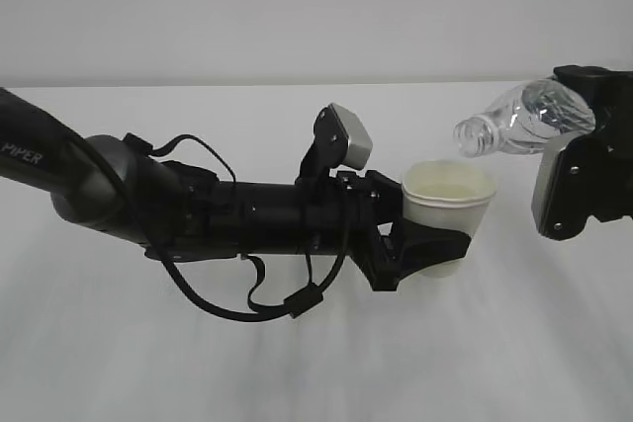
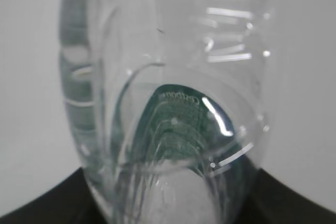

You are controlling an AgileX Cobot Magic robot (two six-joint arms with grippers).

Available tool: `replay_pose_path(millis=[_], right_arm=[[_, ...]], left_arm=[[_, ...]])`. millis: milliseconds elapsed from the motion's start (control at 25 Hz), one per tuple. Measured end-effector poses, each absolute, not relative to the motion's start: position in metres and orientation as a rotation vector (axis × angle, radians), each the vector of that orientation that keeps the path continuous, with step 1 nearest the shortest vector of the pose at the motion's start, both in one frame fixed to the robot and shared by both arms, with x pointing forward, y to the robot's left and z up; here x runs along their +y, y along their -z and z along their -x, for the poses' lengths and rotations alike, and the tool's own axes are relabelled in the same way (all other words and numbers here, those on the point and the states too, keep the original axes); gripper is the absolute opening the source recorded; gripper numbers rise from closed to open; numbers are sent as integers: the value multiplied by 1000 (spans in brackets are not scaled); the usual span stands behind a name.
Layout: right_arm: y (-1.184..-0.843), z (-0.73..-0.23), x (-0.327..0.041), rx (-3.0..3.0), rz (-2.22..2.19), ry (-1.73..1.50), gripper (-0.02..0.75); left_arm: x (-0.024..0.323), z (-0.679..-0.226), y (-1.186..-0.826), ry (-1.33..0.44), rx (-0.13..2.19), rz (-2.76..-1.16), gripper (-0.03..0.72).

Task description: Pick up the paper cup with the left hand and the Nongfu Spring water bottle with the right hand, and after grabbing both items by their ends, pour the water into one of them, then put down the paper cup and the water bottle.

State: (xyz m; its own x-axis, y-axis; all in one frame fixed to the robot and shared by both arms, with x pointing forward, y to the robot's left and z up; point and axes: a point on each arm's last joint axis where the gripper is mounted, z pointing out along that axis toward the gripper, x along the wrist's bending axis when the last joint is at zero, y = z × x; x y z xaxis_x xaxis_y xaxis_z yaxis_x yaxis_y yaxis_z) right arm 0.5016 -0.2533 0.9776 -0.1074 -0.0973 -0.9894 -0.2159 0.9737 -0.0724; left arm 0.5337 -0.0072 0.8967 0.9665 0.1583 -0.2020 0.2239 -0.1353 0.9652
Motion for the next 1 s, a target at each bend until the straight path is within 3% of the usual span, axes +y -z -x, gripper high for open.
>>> replay_pose_path(millis=[1000], right_arm=[[-981,-503,-256,1665,-83,-341,377]], left_arm=[[-7,-536,-895,35,307,-1746,466]])
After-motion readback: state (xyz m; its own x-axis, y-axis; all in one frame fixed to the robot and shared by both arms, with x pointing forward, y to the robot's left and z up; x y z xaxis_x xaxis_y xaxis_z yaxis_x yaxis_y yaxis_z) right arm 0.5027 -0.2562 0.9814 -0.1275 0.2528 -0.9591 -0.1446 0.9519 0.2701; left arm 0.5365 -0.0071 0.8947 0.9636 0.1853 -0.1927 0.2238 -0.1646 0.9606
